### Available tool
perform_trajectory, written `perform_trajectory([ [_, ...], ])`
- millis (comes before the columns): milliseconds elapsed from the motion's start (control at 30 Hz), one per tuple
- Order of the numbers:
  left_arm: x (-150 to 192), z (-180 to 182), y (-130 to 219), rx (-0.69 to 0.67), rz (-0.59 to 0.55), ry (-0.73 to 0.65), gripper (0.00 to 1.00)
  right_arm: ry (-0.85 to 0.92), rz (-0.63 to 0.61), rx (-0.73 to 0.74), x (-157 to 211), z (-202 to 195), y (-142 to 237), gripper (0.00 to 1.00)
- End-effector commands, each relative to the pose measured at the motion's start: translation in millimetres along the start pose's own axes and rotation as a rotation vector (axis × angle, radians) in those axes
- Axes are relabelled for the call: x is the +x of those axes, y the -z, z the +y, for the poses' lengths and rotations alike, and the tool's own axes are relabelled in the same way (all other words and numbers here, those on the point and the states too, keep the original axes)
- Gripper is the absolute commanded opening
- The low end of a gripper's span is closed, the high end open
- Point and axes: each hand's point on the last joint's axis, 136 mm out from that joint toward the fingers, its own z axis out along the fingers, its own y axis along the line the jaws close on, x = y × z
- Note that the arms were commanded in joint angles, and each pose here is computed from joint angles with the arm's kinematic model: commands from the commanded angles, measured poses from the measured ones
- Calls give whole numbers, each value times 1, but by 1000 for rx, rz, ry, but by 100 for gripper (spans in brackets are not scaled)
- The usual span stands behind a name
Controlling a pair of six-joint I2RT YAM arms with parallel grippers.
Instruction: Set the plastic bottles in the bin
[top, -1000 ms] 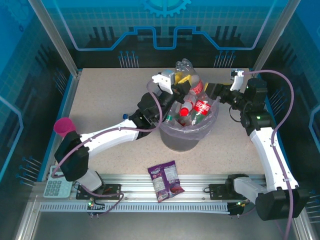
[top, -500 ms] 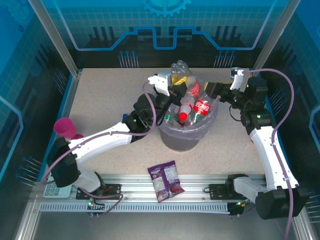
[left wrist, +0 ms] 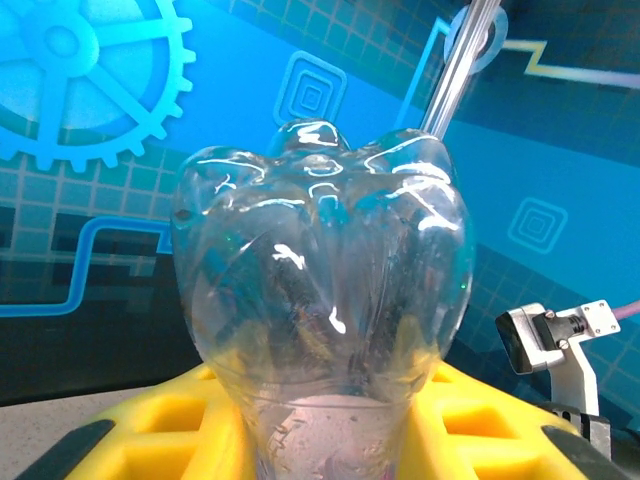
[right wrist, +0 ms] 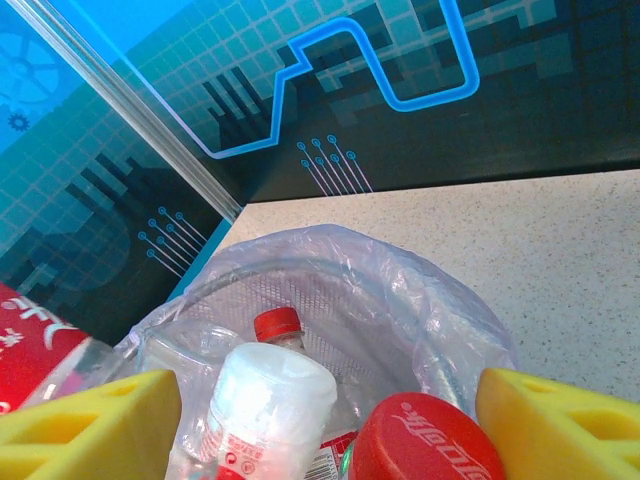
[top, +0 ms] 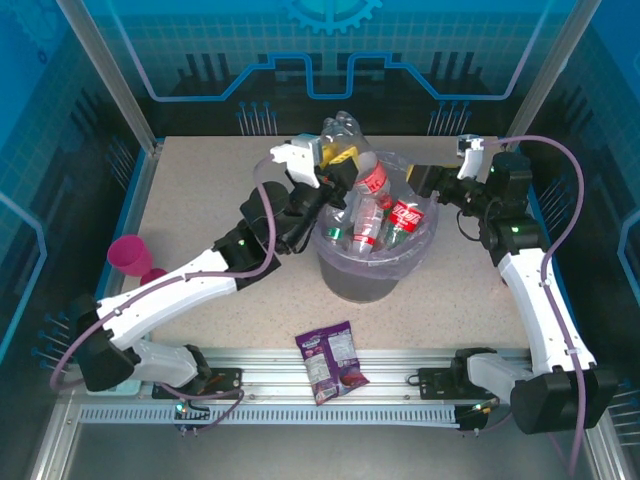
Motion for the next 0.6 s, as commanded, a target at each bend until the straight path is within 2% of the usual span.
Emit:
perform_trajectory([
  [0, -6, -15, -12, 50, -25, -25, 20, 29, -10, -36, -8, 15, 3, 78],
  [267, 10, -20, -41, 37, -39, -92, 20, 30, -11, -71, -5, 24, 10, 78],
  [567, 71, -13, -64, 5, 139, -161, 19, 39, -6, -72, -3, 26, 14, 78],
])
